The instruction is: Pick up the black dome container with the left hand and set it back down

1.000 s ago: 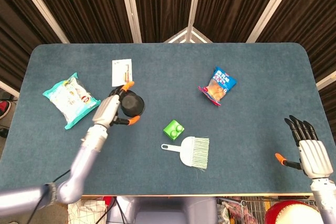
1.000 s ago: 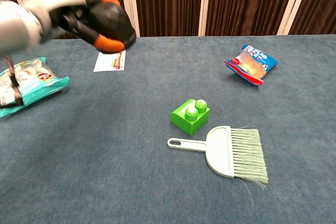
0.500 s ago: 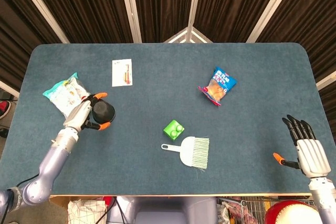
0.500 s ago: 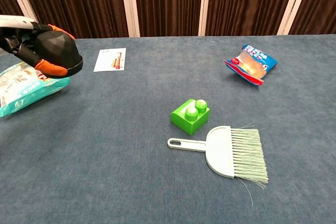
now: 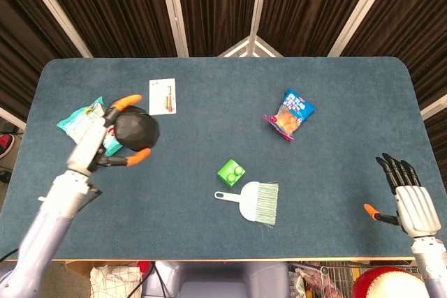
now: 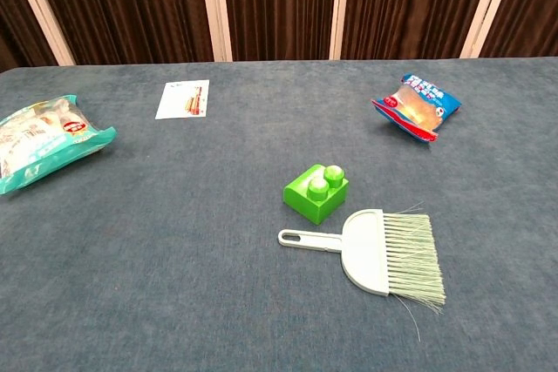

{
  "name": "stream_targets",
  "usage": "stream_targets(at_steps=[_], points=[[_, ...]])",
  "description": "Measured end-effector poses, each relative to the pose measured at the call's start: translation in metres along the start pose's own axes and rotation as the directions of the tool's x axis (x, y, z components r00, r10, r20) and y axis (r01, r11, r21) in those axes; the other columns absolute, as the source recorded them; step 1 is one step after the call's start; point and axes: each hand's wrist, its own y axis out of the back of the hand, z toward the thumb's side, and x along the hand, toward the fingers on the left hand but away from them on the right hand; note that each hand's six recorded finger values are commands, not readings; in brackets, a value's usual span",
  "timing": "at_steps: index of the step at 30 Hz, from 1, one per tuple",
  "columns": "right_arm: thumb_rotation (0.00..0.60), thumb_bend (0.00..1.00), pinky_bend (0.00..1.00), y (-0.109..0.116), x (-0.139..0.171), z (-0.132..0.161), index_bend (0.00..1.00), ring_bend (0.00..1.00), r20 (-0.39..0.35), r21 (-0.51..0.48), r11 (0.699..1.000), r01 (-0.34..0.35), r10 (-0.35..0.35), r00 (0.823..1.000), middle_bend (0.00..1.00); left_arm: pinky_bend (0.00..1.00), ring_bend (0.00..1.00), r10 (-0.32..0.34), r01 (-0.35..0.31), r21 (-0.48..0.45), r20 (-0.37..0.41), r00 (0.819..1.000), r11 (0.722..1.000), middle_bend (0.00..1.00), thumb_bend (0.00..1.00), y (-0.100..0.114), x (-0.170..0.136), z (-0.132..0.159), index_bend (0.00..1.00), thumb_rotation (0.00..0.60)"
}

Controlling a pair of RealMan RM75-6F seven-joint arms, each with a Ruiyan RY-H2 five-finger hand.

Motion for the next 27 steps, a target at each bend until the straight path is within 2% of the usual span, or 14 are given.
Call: stream_targets(at_steps=[6,10,12,15,20,24,27], points=[[0.6,0.21,0.0,0.001,0.0,0.002,0.0,0.08,-0.006,-0.004,1.0,0.004,-0.004,1.0,0.01,0.0,0.0,-0.052,0.063,0.071,-0.141,0.989,0.996,0.41,0.6,-0.014,0.0,-0.065,0.14,0.6],[0.6,0.21,0.0,-0.002,-0.001,0.002,0.0,0.08,-0.006,0.002,1.0,-0.009,0.009,1.0,0.01,0.0,0.0,-0.114,0.137,0.09,-0.224,0.968,0.986,0.4,0.6,-0.041,0.01,-0.113,0.14,0.6],[0.6,0.21,0.0,-0.006,0.0,0.002,0.0,0.08,-0.005,0.004,1.0,-0.02,0.02,1.0,0.01,0.0,0.0,-0.152,0.177,0.091,-0.23,0.961,0.98,0.41,0.6,-0.057,0.017,-0.12,0.14,0.6],[0.6,0.21,0.0,-0.008,-0.002,0.002,0.0,0.08,-0.003,0.009,1.0,-0.024,0.024,1.0,0.01,0.0,0.0,-0.172,0.194,0.104,-0.188,0.967,0.976,0.41,0.6,-0.069,0.029,-0.107,0.14,0.6],[0.6,0.21,0.0,-0.006,-0.001,0.001,0.0,0.08,0.002,0.009,1.0,-0.021,0.021,1.0,0.01,0.0,0.0,-0.154,0.158,0.066,-0.053,0.987,0.985,0.42,0.6,-0.067,0.027,-0.047,0.14,0.6],[0.6,0.21,0.0,-0.005,0.0,0.002,0.0,0.08,-0.002,0.005,1.0,-0.017,0.017,1.0,0.01,0.0,0.0,-0.096,0.096,0.008,0.06,0.994,0.995,0.42,0.6,-0.049,0.01,0.006,0.14,0.6],[0.6,0.21,0.0,-0.003,0.001,0.003,0.0,0.08,-0.009,0.0,1.0,-0.009,0.009,1.0,0.01,0.0,0.0,-0.017,0.017,0.002,0.084,0.996,1.0,0.42,0.6,-0.026,-0.007,0.016,0.15,0.6]])
